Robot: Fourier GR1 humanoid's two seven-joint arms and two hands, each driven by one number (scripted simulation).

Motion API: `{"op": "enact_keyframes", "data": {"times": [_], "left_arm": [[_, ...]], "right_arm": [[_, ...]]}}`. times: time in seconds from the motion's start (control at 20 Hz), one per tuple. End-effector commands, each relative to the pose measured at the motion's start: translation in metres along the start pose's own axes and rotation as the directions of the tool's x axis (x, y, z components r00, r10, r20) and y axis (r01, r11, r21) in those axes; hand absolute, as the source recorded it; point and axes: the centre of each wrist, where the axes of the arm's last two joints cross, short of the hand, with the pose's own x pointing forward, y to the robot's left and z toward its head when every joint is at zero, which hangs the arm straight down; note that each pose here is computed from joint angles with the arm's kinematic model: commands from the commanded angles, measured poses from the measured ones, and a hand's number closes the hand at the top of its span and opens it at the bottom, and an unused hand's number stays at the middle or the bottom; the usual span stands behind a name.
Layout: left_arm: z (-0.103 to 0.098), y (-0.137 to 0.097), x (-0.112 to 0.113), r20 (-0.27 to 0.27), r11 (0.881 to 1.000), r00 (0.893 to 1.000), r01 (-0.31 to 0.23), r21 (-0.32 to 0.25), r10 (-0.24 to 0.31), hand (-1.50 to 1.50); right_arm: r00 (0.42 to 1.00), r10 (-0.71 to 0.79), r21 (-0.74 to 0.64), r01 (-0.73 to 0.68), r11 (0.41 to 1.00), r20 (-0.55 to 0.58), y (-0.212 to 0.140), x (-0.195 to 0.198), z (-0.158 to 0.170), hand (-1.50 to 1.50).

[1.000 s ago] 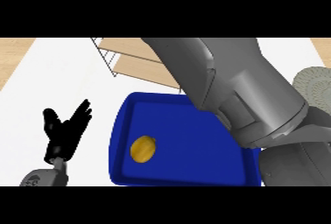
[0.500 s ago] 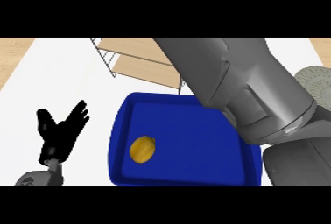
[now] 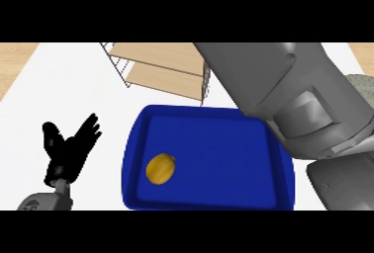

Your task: Pick the croissant from the tray and place it in the tiered shelf

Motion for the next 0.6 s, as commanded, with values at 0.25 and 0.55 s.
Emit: {"op": "enact_keyframes", "data": {"times": [0.25,0.55], "left_arm": [[0.000,-0.002,-0.013,-0.050,0.999,0.999,-0.018,0.042,0.020,0.00],[0.010,0.023,-0.012,-0.070,0.998,0.997,-0.032,0.062,0.036,0.00]], "right_arm": [[0.995,-0.087,-0.262,0.071,0.962,-0.048,-0.020,-0.007,-0.028,-1.50],[0.973,-0.220,-0.387,0.177,0.905,-0.068,-0.055,0.001,-0.054,-1.50]]}}
